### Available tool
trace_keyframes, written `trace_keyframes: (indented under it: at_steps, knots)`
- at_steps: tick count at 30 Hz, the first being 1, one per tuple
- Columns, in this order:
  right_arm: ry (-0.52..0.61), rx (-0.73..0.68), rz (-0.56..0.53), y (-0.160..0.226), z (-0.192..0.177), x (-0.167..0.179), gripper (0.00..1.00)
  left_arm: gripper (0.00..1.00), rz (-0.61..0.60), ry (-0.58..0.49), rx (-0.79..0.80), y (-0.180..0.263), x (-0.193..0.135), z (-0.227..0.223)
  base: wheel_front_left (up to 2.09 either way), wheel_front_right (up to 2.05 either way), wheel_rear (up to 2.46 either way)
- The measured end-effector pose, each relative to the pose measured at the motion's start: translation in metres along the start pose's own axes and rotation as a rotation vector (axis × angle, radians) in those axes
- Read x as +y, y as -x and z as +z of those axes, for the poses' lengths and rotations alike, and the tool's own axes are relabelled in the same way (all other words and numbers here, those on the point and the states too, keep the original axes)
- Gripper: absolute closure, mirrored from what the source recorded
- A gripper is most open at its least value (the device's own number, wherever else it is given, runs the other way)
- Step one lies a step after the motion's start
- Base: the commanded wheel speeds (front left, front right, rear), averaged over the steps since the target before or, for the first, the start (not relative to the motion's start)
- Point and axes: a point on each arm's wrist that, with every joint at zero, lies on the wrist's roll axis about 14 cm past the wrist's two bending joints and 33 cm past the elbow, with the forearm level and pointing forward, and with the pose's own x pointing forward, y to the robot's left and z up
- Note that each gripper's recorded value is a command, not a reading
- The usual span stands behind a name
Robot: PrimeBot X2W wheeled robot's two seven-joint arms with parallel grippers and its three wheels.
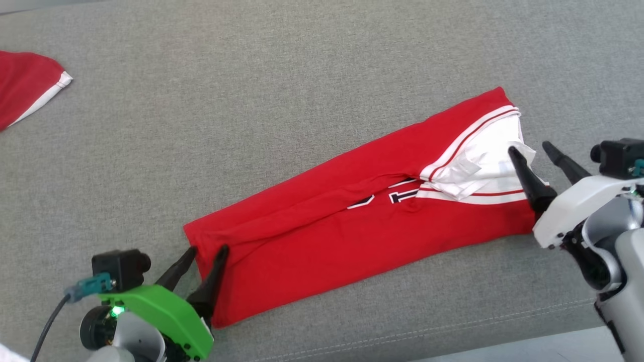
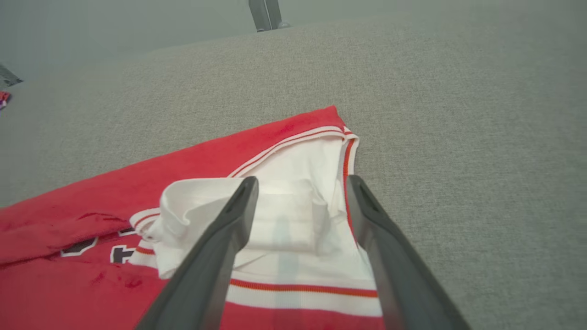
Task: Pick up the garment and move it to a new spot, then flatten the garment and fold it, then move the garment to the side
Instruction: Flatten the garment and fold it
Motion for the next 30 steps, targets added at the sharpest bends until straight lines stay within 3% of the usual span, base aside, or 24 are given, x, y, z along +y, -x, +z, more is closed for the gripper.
trace_keyframes:
  at_steps: [5, 9, 12, 15, 19, 30]
  knots:
    - [0.031, -0.079, -0.062, 0.006, 0.047, -0.029, 0.00, 0.00, 0.039, -0.030, -0.121, 0.010, 0.005, 0.012, 0.00, 0.00, 0.00]
    - [0.059, -0.030, -0.093, 0.001, 0.053, -0.037, 0.00, 0.00, 0.111, -0.049, -0.304, 0.020, 0.013, 0.039, 0.00, 0.00, 0.00]
    - [0.043, 0.042, -0.068, -0.009, 0.039, -0.025, 0.00, 0.00, 0.168, -0.105, -0.403, 0.026, 0.021, 0.050, 0.00, 0.00, 0.00]
    - [0.051, 0.111, -0.052, -0.017, 0.019, -0.016, 0.00, 0.00, 0.198, -0.090, -0.440, 0.029, 0.023, 0.049, 0.00, 0.00, 0.00]
    - [0.070, 0.211, -0.050, -0.019, -0.011, -0.014, 0.00, 0.00, 0.229, -0.146, -0.472, 0.034, 0.029, 0.050, 0.00, 0.00, 0.00]
    - [0.078, 0.378, -0.080, -0.024, -0.061, -0.022, 0.00, 0.00, 0.274, -0.137, -0.540, 0.041, 0.045, 0.054, 0.00, 0.00, 0.00]
